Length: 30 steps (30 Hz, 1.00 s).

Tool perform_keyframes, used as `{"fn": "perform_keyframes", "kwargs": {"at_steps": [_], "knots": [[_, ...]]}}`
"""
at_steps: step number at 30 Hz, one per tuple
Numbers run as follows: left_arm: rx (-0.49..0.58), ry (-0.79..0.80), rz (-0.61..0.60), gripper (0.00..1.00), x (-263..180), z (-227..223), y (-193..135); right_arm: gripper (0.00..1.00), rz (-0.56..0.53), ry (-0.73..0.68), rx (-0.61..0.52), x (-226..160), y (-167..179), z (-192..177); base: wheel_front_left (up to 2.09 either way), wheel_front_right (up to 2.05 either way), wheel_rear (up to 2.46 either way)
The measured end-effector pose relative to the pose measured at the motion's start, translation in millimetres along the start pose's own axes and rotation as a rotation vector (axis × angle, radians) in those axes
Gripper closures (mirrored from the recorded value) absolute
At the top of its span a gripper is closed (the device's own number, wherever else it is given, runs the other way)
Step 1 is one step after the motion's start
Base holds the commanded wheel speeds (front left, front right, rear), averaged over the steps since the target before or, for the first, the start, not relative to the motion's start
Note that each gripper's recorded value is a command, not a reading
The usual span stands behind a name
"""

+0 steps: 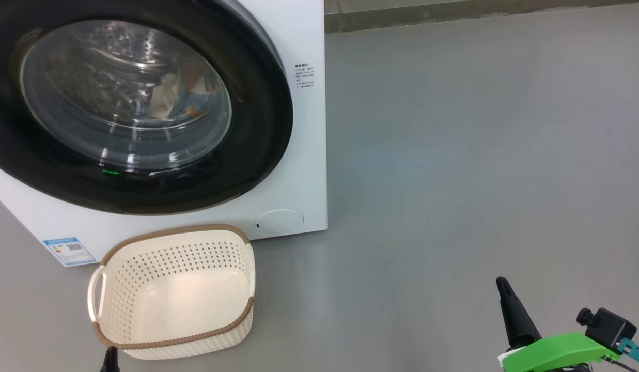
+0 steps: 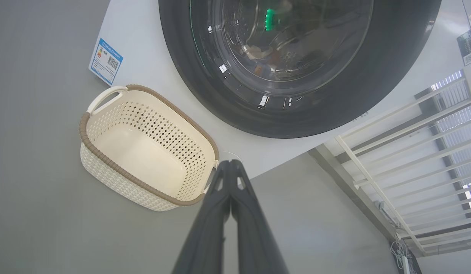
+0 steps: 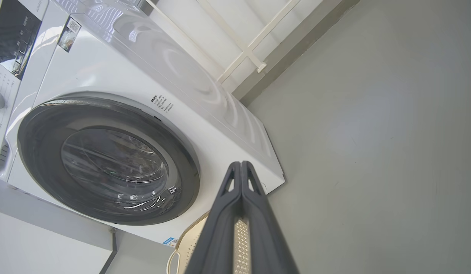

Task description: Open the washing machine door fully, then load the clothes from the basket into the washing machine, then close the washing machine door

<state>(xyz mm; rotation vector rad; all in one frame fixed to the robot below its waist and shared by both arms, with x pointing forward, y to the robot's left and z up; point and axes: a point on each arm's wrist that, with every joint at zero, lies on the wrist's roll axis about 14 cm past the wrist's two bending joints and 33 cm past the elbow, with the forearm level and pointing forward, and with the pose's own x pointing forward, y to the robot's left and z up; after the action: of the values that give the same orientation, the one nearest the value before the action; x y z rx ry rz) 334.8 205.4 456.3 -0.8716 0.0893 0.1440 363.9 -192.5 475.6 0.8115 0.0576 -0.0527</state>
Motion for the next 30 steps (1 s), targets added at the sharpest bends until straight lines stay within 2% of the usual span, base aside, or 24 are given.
{"fn": "perform_keyframes", "kwargs": {"at_steps": [30], "knots": [[-0.320, 0.035, -0.022, 1.00, 16, -2, -13, 1.00, -0.031, 0.001, 0.340, 4, -7, 5, 0.00, 0.00, 0.00]]}}
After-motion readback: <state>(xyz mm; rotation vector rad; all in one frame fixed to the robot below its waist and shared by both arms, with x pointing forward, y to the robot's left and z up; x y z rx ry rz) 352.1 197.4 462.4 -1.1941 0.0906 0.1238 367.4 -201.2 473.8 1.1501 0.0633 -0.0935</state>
